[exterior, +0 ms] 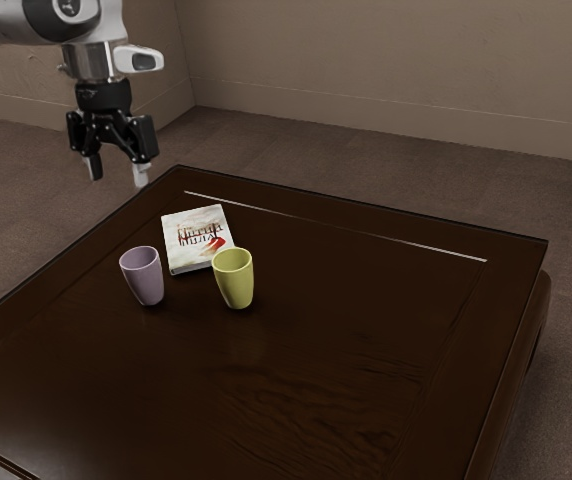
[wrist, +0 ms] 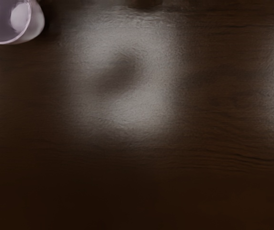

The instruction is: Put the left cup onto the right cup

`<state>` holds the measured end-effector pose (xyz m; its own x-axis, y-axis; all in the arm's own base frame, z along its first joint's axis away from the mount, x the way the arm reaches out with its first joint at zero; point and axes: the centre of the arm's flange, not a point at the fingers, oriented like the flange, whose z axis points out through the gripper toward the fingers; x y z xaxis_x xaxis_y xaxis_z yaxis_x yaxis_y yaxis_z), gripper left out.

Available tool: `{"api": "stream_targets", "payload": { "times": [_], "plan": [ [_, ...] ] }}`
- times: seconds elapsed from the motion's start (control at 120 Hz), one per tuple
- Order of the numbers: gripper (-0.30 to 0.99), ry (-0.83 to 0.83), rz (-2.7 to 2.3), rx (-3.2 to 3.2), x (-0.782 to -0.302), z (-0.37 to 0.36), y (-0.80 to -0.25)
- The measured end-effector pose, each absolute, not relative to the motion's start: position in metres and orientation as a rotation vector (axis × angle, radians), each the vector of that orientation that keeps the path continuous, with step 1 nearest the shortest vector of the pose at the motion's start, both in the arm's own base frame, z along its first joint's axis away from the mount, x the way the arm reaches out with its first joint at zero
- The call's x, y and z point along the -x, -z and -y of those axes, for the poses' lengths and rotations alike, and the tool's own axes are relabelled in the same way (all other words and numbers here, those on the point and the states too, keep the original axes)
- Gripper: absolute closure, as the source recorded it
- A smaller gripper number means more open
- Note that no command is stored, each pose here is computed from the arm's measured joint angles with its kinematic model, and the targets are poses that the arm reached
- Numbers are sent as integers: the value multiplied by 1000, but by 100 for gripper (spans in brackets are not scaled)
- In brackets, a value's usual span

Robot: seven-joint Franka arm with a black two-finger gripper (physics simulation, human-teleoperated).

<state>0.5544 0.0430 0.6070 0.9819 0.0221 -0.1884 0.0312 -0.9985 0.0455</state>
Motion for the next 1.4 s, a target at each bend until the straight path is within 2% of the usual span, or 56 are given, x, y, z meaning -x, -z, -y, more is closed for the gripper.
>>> {"api": "stream_targets", "payload": {
  "times": [0.142, 0.25, 0.4, 0.65, 0.917, 1.025, 1.4],
  "plan": [
    [2, 148, -74, -3089, -566, -48, -612],
    [2, 135, -96, -3096, -580, -56, -595],
    [2, 181, -186, -3100, -604, -121, -526],
    [2, 201, -160, -3089, -629, -164, -436],
    [2, 179, -287, -3074, -628, -218, -407],
    [2, 200, -299, -3073, -632, -223, -386],
    [2, 137, -301, -3111, -647, -232, -366]
  ]
}}
